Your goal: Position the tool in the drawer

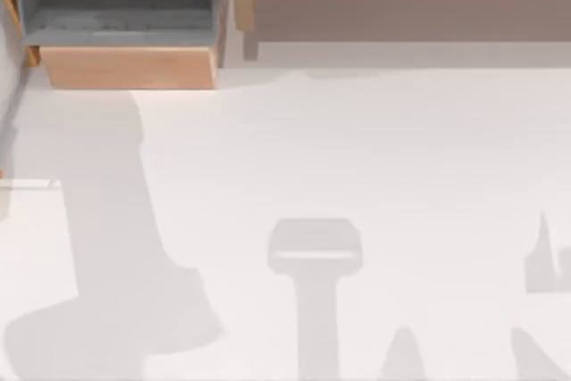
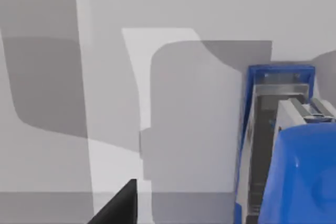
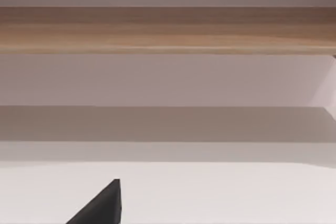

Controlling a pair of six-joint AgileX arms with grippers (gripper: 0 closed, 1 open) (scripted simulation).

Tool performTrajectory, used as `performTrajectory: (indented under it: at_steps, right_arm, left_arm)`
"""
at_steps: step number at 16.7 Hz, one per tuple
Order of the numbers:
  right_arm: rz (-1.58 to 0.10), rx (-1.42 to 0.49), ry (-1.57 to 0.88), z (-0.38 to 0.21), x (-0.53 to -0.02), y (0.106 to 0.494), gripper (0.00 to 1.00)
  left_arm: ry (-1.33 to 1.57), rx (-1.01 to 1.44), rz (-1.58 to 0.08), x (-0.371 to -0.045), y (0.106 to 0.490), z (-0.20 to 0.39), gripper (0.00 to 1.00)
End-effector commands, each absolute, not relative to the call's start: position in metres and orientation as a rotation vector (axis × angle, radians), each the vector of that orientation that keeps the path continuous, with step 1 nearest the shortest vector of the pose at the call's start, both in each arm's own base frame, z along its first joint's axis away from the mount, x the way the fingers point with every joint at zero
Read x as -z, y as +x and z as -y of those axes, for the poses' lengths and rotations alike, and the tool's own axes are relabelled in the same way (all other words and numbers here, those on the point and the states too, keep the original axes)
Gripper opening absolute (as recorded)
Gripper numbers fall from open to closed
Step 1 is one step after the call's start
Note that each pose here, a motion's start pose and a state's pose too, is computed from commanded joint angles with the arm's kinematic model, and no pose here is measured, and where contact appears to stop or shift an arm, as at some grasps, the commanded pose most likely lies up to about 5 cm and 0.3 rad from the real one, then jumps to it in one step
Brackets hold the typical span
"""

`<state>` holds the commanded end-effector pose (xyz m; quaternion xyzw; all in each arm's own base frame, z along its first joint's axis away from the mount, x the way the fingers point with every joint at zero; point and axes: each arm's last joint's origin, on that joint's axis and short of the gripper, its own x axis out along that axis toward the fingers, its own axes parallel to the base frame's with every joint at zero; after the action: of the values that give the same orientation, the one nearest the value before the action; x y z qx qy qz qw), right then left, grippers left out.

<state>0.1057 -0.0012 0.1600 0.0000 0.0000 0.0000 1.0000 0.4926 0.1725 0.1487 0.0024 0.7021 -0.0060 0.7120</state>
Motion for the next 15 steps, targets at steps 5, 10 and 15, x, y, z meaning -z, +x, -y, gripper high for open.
performTrajectory:
  at_steps: [5,10,15]
  right_arm:
    - [0.0,0.0,0.0,0.001,-0.16,0.106,1.0]
    - [0.0,0.0,0.0,0.001,-0.16,0.106,1.0]
    - [0.0,0.0,0.0,0.001,-0.16,0.106,1.0]
  left_arm:
    - [0.008,0.016,-1.557,-0.149,0.493,-0.171,1.0]
    - [-0.03,-0.01,-1.544,-0.151,0.492,-0.175,1.0]
    - [-0.154,-0.082,-1.455,-0.162,0.487,-0.181,1.0]
